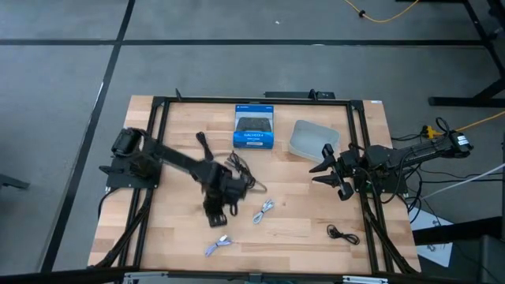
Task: Pick and place USB-C Cables
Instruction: Put the gray charger cable into the gray bin
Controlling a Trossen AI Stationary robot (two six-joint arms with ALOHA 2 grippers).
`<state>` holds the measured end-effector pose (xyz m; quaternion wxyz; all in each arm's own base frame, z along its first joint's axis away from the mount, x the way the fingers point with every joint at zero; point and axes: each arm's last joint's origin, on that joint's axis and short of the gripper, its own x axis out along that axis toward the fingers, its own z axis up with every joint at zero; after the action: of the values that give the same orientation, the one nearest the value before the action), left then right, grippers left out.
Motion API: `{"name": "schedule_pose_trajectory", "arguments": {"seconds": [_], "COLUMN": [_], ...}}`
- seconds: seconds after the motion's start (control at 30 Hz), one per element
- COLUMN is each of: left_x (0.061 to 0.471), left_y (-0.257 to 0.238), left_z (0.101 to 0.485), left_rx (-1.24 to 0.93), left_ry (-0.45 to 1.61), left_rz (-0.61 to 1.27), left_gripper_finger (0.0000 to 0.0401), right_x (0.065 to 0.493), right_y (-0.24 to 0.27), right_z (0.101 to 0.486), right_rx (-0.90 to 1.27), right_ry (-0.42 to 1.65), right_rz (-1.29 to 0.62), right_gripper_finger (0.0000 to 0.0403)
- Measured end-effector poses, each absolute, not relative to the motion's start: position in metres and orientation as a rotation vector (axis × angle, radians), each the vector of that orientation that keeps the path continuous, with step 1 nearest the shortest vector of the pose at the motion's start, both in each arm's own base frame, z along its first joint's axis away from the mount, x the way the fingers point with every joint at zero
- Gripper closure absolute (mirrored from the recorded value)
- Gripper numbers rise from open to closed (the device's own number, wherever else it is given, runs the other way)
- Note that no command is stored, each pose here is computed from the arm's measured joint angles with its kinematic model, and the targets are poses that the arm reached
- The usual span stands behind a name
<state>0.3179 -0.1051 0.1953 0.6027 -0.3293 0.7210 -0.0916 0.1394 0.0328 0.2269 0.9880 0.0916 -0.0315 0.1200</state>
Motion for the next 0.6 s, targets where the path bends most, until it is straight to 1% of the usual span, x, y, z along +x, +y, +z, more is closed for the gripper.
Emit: {"name": "schedule_pose_trajectory", "arguments": {"seconds": [0.07,0.17,0.23,0.33,0.4,0.5,0.6], "left_x": [0.316,0.311,0.310,0.308,0.310,0.315,0.319], "left_y": [-0.124,-0.152,-0.165,-0.172,-0.174,-0.178,-0.186], "left_z": [0.186,0.185,0.188,0.191,0.194,0.194,0.195], "left_rx": [-0.835,-0.886,-0.878,-0.785,-0.730,-0.749,-0.836], "left_ry": [1.737,1.745,1.672,1.537,1.449,1.411,1.415], "left_rz": [-0.128,-0.059,-0.010,0.139,0.182,0.145,0.069], "left_gripper_finger": [0.0401,0.0401,0.0401,0.0401,0.0401,0.0401,0.0401], "right_x": [0.139,0.139,0.139,0.139,0.139,0.139,0.139], "right_y": [0.033,0.033,0.033,0.033,0.033,0.033,0.033], "right_z": [0.226,0.223,0.221,0.221,0.220,0.215,0.212], "right_rx": [0.170,0.135,0.127,0.127,0.126,0.120,0.117], "right_ry": [-0.055,-0.027,-0.011,-0.008,0.005,0.053,0.088], "right_rz": [0.240,0.236,0.235,0.235,0.234,0.231,0.228], "right_gripper_finger": [0.0277,0.0277,0.0277,0.0277,0.0277,0.0277,0.0277]}}
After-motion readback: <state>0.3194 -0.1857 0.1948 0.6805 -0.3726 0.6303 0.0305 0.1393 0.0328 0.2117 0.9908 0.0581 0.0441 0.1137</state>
